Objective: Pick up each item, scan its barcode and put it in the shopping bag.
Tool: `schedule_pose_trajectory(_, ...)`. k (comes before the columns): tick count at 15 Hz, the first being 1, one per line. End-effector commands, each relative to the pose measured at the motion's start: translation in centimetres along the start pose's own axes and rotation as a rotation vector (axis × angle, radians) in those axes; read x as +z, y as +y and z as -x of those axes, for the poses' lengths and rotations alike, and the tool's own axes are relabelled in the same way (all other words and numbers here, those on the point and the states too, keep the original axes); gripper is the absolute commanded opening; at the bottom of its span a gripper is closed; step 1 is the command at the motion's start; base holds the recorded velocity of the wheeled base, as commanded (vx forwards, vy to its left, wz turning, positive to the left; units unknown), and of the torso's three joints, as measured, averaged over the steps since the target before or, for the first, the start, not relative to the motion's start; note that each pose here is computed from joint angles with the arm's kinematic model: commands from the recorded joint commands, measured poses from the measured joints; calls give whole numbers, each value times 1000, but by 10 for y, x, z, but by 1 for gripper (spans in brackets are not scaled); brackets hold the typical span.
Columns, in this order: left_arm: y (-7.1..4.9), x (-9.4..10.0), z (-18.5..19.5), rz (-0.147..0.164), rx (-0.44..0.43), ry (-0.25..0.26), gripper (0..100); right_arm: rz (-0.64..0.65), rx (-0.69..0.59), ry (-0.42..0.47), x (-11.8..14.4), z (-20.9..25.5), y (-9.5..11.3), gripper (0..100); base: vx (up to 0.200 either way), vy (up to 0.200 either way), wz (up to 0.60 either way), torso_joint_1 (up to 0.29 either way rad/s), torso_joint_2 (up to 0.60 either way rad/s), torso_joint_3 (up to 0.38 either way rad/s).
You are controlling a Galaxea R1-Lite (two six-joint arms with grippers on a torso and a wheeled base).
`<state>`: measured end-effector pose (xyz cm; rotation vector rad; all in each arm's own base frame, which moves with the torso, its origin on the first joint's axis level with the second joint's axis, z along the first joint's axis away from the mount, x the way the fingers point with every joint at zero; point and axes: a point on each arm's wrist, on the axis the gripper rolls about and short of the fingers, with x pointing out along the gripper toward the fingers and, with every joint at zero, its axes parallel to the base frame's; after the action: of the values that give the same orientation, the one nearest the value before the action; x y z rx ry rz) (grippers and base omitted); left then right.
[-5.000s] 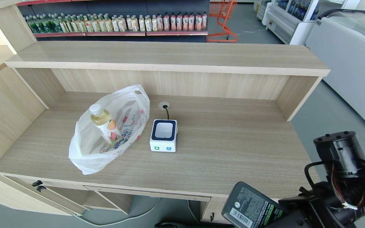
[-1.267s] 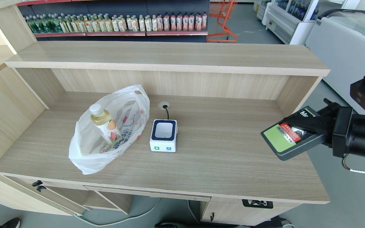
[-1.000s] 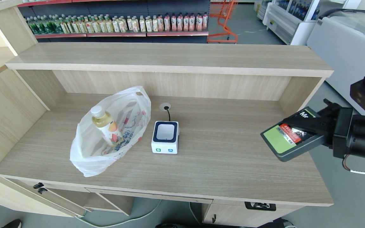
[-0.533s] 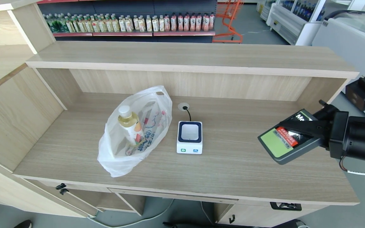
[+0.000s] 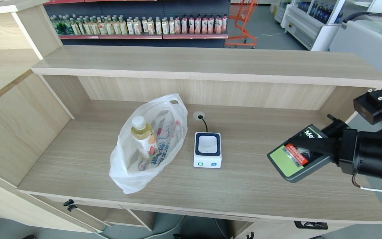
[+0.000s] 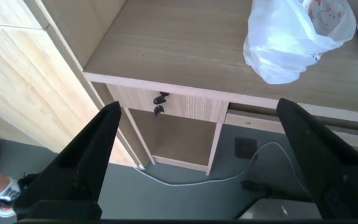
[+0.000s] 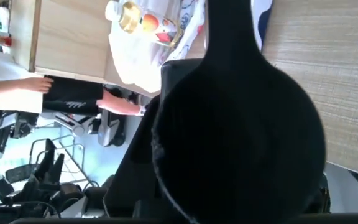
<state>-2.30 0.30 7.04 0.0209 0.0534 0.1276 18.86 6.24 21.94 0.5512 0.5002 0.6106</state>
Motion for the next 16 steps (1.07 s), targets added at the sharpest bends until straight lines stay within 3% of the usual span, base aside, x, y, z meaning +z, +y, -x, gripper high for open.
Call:
schedule_pose_trajectory(1,0,0,0,1,1,0,100,23,-13,16,-2,-5,-4,0,200,0,0,17,12,-2)
schedule_pose_trajectory(4,0,0,0,2,1,0,100,163,-90,36,-5,-18,-14,0,200,0,0,5,2,1)
schedule_pose_trajectory(12,0,0,0,2,1,0,100,191,-6,206,-34,-58,3,0,0,0,0,0,0,0)
schedule_pose_trajectory(16,0,0,0,2,1,0,100,210,25,185,-40,-95,-7,0,0,0,0,0,0,0)
